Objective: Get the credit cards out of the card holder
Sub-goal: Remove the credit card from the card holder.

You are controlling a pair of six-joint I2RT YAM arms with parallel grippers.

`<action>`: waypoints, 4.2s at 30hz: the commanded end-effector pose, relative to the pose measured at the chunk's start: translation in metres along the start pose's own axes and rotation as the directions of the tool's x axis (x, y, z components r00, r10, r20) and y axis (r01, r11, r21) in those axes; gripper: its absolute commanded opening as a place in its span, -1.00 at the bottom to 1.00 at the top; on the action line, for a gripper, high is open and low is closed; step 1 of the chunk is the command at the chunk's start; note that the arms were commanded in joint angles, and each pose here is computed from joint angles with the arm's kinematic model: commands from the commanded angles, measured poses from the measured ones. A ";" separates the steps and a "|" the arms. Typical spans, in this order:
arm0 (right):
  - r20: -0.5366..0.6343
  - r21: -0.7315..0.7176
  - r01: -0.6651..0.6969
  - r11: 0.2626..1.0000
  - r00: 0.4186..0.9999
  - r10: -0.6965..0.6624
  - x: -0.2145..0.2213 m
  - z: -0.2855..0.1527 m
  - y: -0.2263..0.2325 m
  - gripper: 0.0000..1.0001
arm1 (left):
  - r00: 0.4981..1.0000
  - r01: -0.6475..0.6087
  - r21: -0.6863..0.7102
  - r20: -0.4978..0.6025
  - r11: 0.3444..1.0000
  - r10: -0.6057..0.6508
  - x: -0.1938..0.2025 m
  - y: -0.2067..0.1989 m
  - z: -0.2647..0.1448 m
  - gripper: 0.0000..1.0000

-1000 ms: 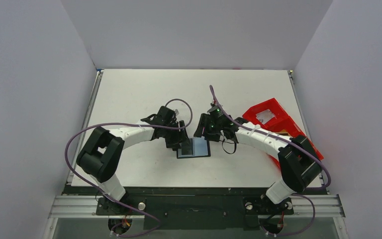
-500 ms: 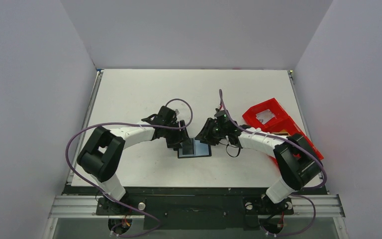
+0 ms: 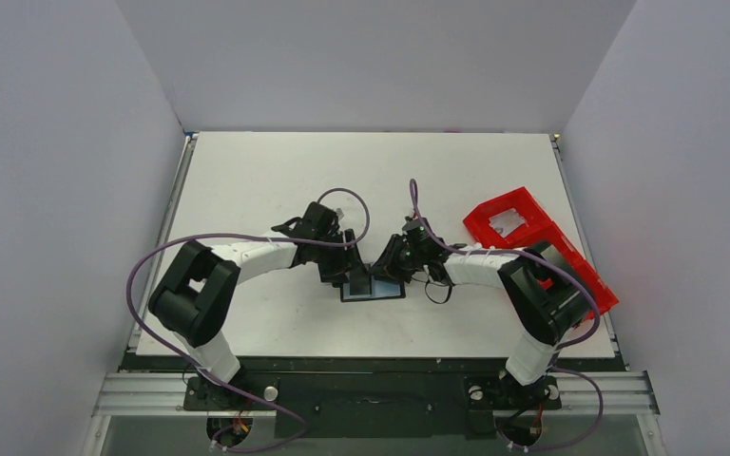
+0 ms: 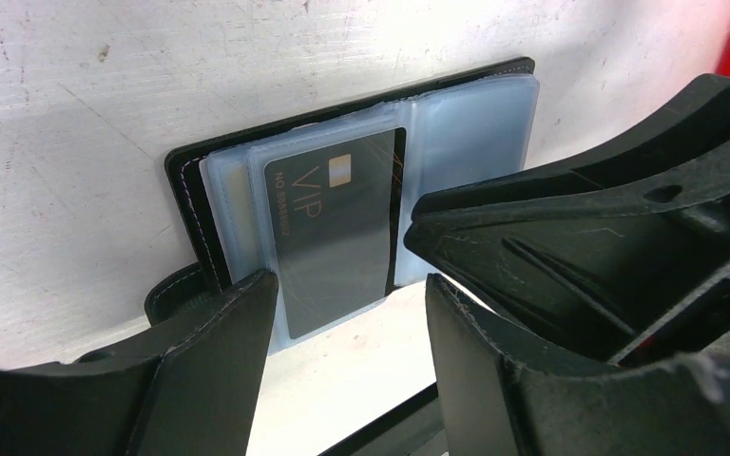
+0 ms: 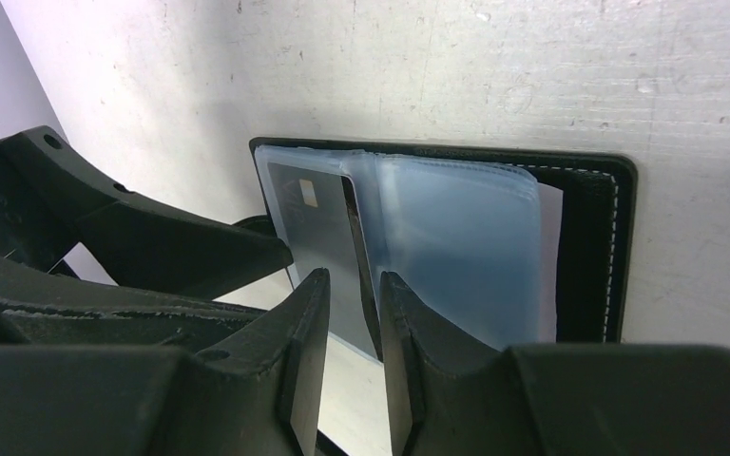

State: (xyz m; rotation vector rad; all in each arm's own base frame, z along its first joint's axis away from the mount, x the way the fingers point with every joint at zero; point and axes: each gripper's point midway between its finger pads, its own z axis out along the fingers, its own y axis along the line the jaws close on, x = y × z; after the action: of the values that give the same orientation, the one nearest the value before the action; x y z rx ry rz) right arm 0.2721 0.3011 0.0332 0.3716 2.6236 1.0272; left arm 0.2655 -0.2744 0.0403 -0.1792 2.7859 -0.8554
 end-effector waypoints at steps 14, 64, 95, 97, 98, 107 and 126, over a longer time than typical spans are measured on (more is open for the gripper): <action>-0.002 -0.022 -0.007 1.000 1.000 0.007 0.008 0.013 -0.007 -0.57 | 0.999 -0.035 0.025 0.015 0.999 0.035 -0.007 -0.016 0.007 0.12; 0.046 -0.203 -0.153 0.967 0.985 0.166 -0.006 0.003 -0.016 -0.77 | 1.000 0.021 -0.105 -0.016 0.994 -0.022 0.003 0.010 0.023 0.12; 0.113 -0.113 -0.123 0.986 0.984 0.135 -0.022 -0.008 -0.041 -1.00 | 0.998 0.066 -0.191 -0.009 0.979 -0.068 0.005 0.037 0.020 0.12; 0.117 -0.108 -0.118 0.987 0.984 0.131 -0.023 -0.010 -0.042 -1.00 | 0.998 0.066 -0.190 -0.009 0.980 -0.069 0.004 0.037 0.019 0.11; 0.117 -0.107 -0.117 0.987 0.985 0.129 -0.022 -0.010 -0.043 -1.00 | 0.998 0.064 -0.188 -0.009 0.980 -0.067 0.004 0.037 0.019 0.12; 0.128 -0.088 -0.087 0.992 0.987 0.098 -0.027 -0.020 -0.045 -1.00 | 0.999 0.051 -0.178 -0.006 0.983 -0.053 0.001 0.033 0.019 0.12; 0.151 -0.082 -0.037 0.996 0.987 0.049 -0.038 -0.038 -0.036 -1.00 | 0.999 -0.034 -0.083 0.034 0.996 0.036 -0.022 -0.011 -0.006 0.12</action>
State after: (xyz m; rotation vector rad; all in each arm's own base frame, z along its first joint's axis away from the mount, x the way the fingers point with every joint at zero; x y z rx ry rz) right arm 0.2742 0.2424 0.0231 0.5091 2.5054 1.0898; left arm 0.2740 -0.2815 0.0389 -0.2072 2.8180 -0.7821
